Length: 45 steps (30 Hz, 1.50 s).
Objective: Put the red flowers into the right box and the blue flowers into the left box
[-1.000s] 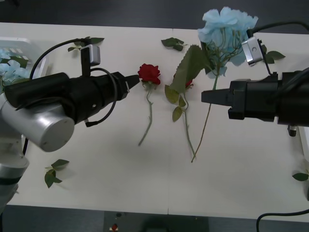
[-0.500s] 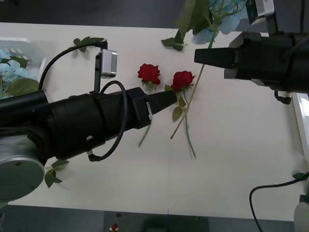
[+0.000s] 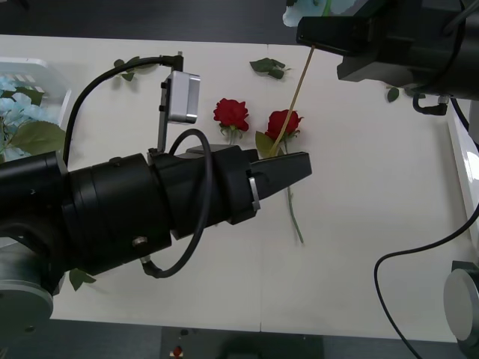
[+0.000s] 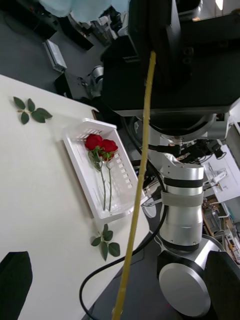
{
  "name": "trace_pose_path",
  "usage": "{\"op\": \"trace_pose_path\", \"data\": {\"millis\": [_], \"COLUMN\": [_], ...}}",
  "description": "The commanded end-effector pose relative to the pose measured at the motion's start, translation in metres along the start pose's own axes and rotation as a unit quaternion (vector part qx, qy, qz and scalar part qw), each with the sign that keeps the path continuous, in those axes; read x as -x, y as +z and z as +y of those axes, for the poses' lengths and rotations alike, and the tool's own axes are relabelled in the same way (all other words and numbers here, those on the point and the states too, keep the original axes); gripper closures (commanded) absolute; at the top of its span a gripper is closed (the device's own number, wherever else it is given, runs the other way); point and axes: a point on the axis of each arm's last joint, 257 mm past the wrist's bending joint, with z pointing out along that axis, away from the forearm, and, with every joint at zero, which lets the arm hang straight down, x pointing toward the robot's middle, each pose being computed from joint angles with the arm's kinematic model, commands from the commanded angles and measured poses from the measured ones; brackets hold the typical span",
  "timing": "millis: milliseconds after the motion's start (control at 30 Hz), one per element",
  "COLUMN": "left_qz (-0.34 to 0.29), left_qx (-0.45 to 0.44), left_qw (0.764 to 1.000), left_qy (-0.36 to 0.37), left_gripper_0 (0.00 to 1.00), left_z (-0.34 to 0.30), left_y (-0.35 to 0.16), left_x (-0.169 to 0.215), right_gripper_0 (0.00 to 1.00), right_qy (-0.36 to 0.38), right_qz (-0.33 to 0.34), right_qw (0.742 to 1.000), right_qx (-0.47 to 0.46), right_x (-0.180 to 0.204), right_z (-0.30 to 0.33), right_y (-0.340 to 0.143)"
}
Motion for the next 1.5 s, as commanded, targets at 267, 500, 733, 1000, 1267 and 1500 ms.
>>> {"op": "trace_pose_path", "data": {"millis": [267,500,733,1000,1267,1500], "left_qz": [-0.025,-0.030,-0.040,-0.043,-0.057,-0.074], "left_qx": [-0.015,-0.010,-0.013,-0.008,-0.006,0.014], "left_qw": [1.000,0.999,0.999,0.999,0.998,0.997], "left_qy": [0.011,0.018,0.015,0.018,0.023,0.028], "left_gripper_0": [0.08,0.86,1.00,1.00,1.00,1.00], "left_z": [-0.009,-0.006,-0.007,-0.005,-0.002,0.013], "left_y": [0.032,0.039,0.038,0.038,0.035,0.025], "left_x": [0.032,0.045,0.052,0.052,0.060,0.076], "right_gripper_0": [1.00,1.00,1.00,1.00,0.60,0.00], "right_qy": [-0.033,-0.033,-0.033,-0.033,-0.033,-0.033], "right_qz": [0.009,0.009,0.009,0.009,0.009,0.009], "right_qw": [0.999,0.999,0.999,0.999,0.999,0.999], "right_qx": [0.024,0.024,0.024,0.024,0.024,0.024], "right_x": [0.008,0.008,0.008,0.008,0.008,0.008], "right_z": [0.022,0.022,0.022,0.022,0.022,0.022], "right_y": [0.015,0.015,0.015,0.015,0.015,0.015]}}
